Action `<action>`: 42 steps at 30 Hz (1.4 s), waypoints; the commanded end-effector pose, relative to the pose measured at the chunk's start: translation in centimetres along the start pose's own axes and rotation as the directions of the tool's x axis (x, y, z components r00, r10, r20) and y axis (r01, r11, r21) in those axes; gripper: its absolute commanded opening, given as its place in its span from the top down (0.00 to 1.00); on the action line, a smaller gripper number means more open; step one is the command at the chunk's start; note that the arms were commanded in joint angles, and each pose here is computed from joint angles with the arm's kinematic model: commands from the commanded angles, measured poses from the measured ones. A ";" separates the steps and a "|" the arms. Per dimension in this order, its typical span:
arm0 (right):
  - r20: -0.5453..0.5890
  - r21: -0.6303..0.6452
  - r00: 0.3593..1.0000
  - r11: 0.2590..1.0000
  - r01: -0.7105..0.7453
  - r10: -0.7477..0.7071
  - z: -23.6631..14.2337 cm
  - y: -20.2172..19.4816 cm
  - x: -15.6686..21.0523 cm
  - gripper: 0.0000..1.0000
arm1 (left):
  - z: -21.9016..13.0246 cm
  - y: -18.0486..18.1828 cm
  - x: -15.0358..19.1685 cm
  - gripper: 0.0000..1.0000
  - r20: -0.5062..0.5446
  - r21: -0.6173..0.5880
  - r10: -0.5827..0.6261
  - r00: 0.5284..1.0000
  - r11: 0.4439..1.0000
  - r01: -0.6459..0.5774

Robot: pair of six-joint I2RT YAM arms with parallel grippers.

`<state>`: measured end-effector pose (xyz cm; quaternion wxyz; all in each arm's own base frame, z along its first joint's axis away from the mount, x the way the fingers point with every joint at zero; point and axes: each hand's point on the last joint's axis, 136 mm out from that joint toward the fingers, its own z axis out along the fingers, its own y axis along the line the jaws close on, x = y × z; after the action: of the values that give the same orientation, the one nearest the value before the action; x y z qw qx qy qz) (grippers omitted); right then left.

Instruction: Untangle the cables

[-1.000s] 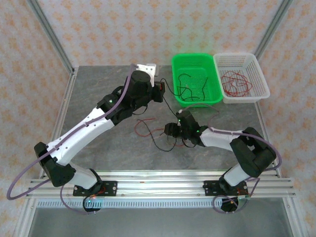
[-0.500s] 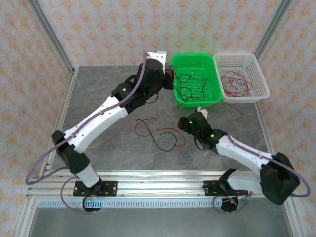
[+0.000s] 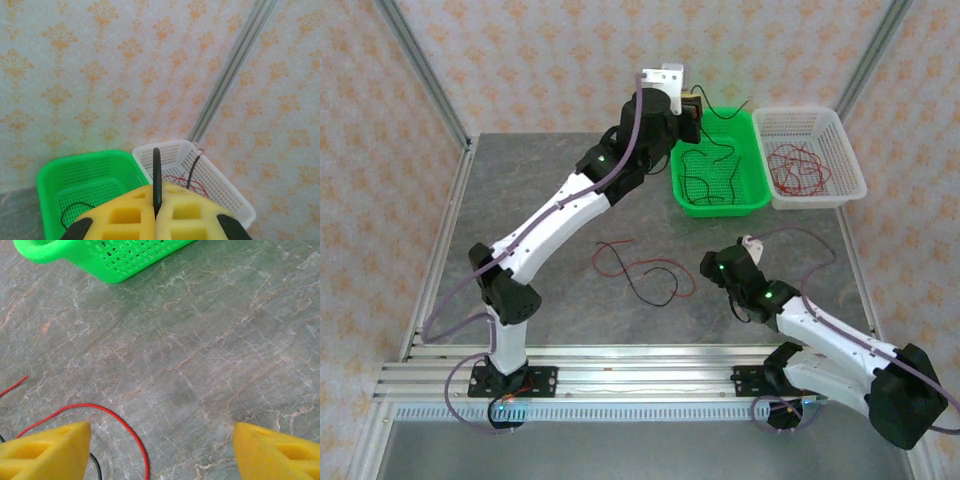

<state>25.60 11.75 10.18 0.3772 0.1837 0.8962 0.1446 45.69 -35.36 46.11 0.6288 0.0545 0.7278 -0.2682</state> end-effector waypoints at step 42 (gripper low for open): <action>-0.167 -0.034 0.986 0.999 -0.007 0.002 -0.4 1.1 3.8 0.30 | 11.4 6.1 12.7 0.01 -0.150 -0.112 0.197 0.969 0.970 -0.215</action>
<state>22.40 12.79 7.08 0.2983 0.1753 0.9248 0.1582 57.46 -40.20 22.44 0.5550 0.1324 0.8108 -0.1304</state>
